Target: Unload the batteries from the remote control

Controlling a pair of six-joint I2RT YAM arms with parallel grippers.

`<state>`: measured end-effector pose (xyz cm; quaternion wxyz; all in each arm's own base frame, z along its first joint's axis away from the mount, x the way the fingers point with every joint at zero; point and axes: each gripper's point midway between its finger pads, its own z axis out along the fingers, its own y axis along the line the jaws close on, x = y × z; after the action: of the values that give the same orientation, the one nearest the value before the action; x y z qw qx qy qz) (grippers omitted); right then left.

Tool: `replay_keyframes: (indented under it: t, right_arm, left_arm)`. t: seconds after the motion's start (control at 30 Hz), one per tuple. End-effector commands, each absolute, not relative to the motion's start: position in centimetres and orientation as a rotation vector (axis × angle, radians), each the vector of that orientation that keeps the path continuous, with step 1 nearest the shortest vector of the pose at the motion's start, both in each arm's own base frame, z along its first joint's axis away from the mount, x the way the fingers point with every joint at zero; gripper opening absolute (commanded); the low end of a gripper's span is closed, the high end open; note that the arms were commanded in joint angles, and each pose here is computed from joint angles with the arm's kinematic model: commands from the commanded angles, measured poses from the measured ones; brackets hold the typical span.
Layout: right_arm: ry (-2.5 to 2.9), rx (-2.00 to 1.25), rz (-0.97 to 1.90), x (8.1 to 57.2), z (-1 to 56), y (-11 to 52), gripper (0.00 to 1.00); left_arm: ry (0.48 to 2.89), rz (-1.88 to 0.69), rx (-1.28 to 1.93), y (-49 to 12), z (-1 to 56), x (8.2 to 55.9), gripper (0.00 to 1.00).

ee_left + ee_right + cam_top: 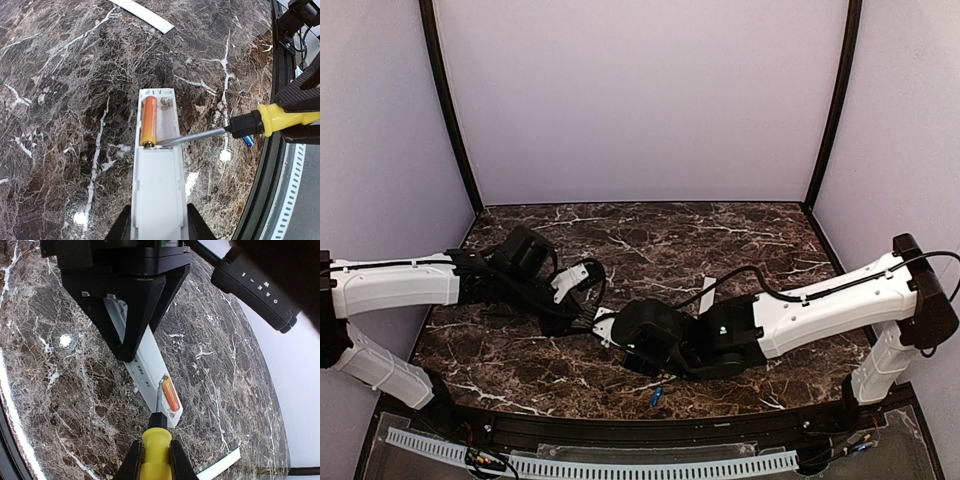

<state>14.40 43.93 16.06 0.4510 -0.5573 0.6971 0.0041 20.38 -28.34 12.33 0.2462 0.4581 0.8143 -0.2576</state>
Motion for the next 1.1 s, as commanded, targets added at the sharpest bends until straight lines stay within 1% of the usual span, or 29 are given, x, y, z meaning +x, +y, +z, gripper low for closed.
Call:
replay_keyframes:
  t: [0.0,0.33,0.6,0.8,1.07]
  right_arm:
    - [1.699,-1.497,0.191,11.5,16.5,44.6,0.0]
    - [1.685,-1.487,0.273,13.9,19.4,43.4,0.0]
    - [1.664,-1.518,0.306,15.1,20.2,43.7,0.0]
    - [1.678,-1.493,0.413,16.7,21.3,42.5,0.0]
    - [1.742,-1.453,0.585,15.5,21.6,41.9,0.0]
  left_arm:
    - [1.95,-0.704,1.219,-30.0,18.3,22.4,0.0]
    - [1.829,-0.629,1.286,-29.2,18.8,21.5,0.0]
    - [1.783,-0.613,1.332,-29.3,18.9,20.6,0.0]
    - [1.747,-0.593,1.351,-29.0,19.2,20.3,0.0]
    - [1.744,-0.496,1.271,-28.0,20.0,21.6,0.0]
